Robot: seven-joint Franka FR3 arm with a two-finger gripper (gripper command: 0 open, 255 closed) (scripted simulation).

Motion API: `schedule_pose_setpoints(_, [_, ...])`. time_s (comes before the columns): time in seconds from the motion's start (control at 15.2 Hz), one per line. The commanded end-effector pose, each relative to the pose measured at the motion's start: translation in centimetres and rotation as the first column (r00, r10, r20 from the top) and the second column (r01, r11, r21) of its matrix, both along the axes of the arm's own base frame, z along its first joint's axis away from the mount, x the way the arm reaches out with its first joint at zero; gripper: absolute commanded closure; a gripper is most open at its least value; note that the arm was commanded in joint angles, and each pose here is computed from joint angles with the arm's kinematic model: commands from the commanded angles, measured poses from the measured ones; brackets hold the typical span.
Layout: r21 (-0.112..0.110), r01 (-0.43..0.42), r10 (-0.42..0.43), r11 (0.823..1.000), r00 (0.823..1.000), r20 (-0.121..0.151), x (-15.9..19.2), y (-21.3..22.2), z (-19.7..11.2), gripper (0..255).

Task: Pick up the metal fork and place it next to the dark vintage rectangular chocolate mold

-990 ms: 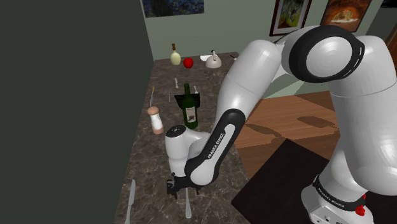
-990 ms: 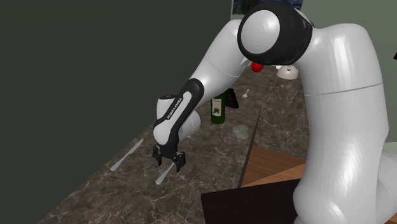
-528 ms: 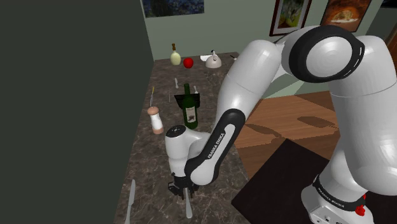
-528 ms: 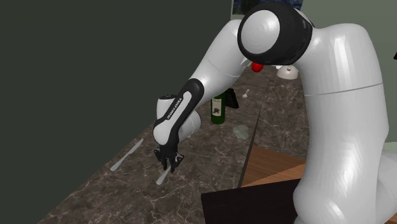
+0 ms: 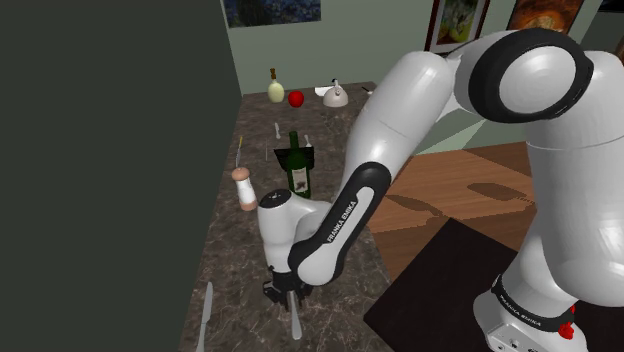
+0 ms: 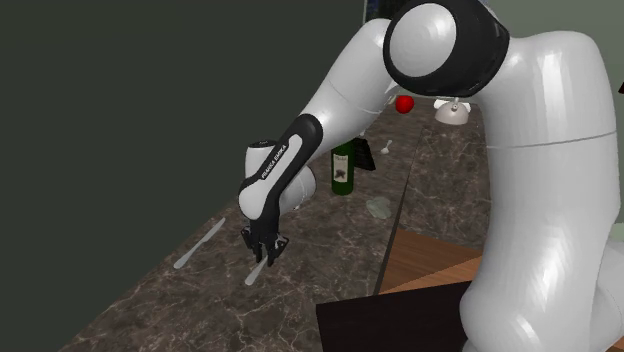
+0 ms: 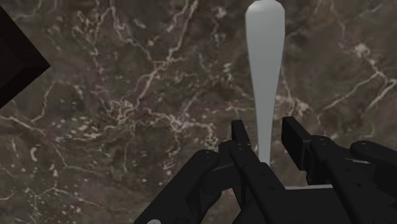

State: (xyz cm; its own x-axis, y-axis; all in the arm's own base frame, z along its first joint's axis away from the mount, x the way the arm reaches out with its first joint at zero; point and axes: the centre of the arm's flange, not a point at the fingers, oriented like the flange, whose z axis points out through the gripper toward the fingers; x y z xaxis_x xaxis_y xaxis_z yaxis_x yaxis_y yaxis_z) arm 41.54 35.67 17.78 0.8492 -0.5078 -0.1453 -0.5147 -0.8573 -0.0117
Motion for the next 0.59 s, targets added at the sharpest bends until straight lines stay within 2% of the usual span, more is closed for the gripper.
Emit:
schedule_pose_setpoints(0.0, [0.0, 0.0, 0.0, 1.0, 1.0, 0.0, 0.0, 0.0, 1.0, 255])
schedule_pose_setpoints(0.53, [0.0, 0.0, 0.0, 1.0, 1.0, 0.0, 0.0, 0.0, 5.2, 255])
